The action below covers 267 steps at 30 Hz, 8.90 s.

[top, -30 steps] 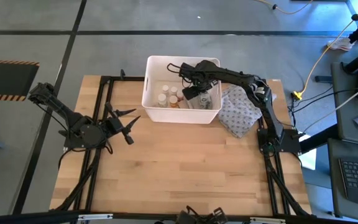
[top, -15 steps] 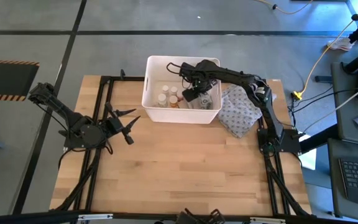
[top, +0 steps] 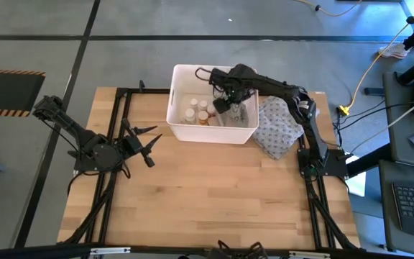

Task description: Pick & place medical supplies in basket/bin

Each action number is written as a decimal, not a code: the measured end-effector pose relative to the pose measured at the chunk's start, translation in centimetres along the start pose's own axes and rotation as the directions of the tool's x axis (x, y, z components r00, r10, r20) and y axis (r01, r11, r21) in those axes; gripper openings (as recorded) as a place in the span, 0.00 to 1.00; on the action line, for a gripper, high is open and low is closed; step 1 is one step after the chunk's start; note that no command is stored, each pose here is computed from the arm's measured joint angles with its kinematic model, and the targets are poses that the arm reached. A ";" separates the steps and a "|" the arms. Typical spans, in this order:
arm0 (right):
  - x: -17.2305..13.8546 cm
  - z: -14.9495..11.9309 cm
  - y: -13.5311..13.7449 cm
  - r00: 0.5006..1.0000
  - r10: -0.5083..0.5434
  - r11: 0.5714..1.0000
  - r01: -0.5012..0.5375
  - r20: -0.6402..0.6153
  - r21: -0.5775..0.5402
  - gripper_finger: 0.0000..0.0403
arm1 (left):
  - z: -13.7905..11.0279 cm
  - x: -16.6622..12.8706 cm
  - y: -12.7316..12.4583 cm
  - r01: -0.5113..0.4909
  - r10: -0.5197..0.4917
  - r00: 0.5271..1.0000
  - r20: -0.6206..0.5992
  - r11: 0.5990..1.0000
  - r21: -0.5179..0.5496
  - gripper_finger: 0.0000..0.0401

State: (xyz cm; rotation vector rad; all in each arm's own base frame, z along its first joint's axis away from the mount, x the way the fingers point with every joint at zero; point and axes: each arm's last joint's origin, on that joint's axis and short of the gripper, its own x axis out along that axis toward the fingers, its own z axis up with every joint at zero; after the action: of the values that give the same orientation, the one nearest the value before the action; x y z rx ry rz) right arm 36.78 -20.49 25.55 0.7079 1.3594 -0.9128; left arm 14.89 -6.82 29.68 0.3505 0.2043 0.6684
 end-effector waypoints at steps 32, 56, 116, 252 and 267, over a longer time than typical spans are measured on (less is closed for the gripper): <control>-17.1 -17.8 7.7 0.815 0.023 0.898 0.238 0.579 -0.371 0.76 | -3.4 -1.3 6.3 -0.098 0.073 0.993 -0.095 0.949 -0.301 0.35; -9.7 -31.3 6.0 0.634 0.748 0.440 -0.249 0.198 -0.863 0.76 | -8.0 -1.9 7.3 -0.157 0.116 0.986 -0.116 0.877 -0.454 0.35; -0.1 -32.4 -7.8 0.140 0.919 0.389 -0.188 0.368 -0.902 0.76 | -12.4 2.0 5.4 0.321 -0.265 0.947 0.184 0.817 -0.478 0.35; 6.1 -34.1 -11.6 -0.062 0.916 0.381 -0.180 0.397 -0.907 0.76 | -16.1 3.2 5.5 0.039 -0.001 0.997 0.077 0.874 -0.484 0.35; 6.1 -34.1 -11.6 -0.061 0.916 0.381 -0.180 0.397 -0.907 0.76 | -16.1 3.2 5.5 0.039 -0.001 0.997 0.077 0.874 -0.484 0.35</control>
State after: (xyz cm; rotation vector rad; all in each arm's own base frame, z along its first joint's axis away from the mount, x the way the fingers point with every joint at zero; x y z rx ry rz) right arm 9.64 2.31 16.84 0.0520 -0.0224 0.1184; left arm 9.45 3.33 16.67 -0.1126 -0.0366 0.6605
